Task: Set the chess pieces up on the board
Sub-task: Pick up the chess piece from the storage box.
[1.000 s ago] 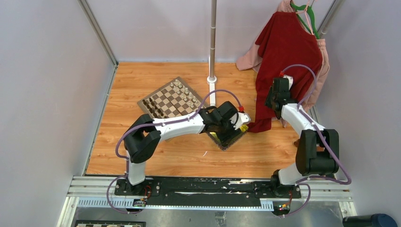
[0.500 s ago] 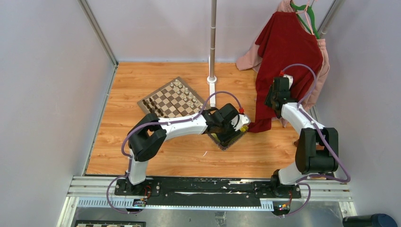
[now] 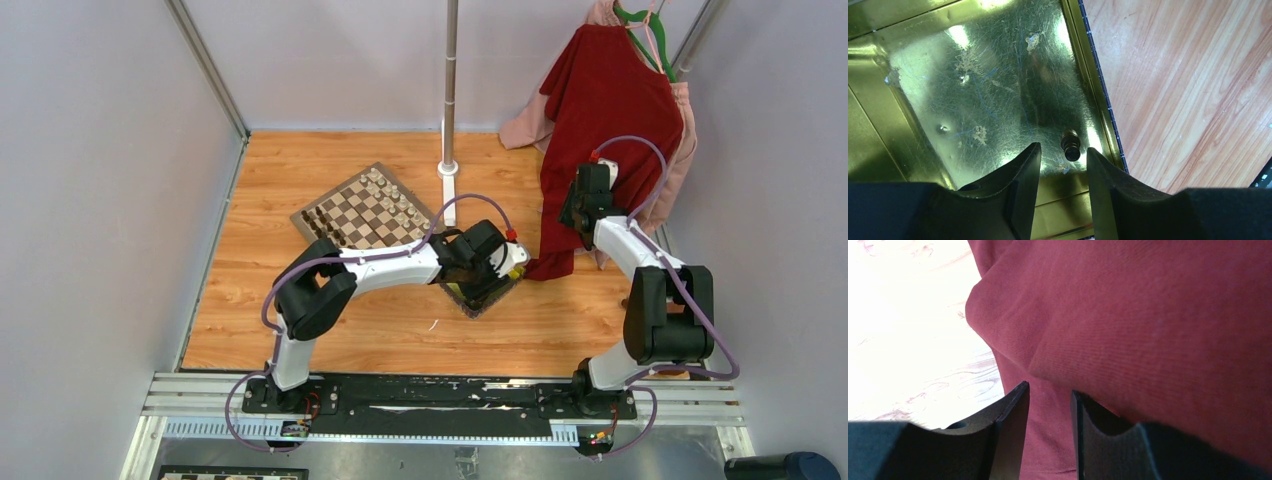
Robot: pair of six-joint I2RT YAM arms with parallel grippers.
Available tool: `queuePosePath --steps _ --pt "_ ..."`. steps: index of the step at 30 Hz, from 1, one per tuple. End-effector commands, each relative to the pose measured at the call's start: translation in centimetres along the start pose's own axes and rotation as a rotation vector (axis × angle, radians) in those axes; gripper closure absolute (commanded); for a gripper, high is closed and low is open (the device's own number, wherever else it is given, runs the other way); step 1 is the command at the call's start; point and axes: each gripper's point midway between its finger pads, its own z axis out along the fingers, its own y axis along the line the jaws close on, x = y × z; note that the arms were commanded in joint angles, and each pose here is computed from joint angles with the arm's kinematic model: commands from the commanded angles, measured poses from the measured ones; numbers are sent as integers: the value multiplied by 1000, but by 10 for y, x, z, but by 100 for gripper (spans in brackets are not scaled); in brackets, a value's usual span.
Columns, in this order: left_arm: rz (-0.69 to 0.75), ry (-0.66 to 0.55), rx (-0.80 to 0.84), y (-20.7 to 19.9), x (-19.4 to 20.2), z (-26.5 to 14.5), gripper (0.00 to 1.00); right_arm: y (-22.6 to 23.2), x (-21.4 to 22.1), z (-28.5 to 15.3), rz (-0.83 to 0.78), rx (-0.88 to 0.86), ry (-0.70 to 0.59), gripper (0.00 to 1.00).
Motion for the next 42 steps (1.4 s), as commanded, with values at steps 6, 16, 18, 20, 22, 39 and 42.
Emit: queuePosePath --steps 6,16,18,20,22,39,42 --pt "4 20 -1 -3 8 14 56 -3 -7 4 23 5 -7 60" --pt "1 24 -11 -1 7 17 75 -3 -6 5 20 4 -4 60" --pt "-1 22 -16 0 6 16 76 -2 -6 5 22 2 -5 61" --pt "-2 20 -19 0 6 16 78 -2 -5 5 21 1 -2 60" --pt "-3 14 -27 2 3 14 81 -2 -6 5 23 -3 -4 60" --pt "-7 -17 -110 15 -13 -1 100 0 -6 5 22 -8 -1 60" --pt "-10 -21 -120 17 -14 -3 100 -1 -7 4 22 -8 -3 60"
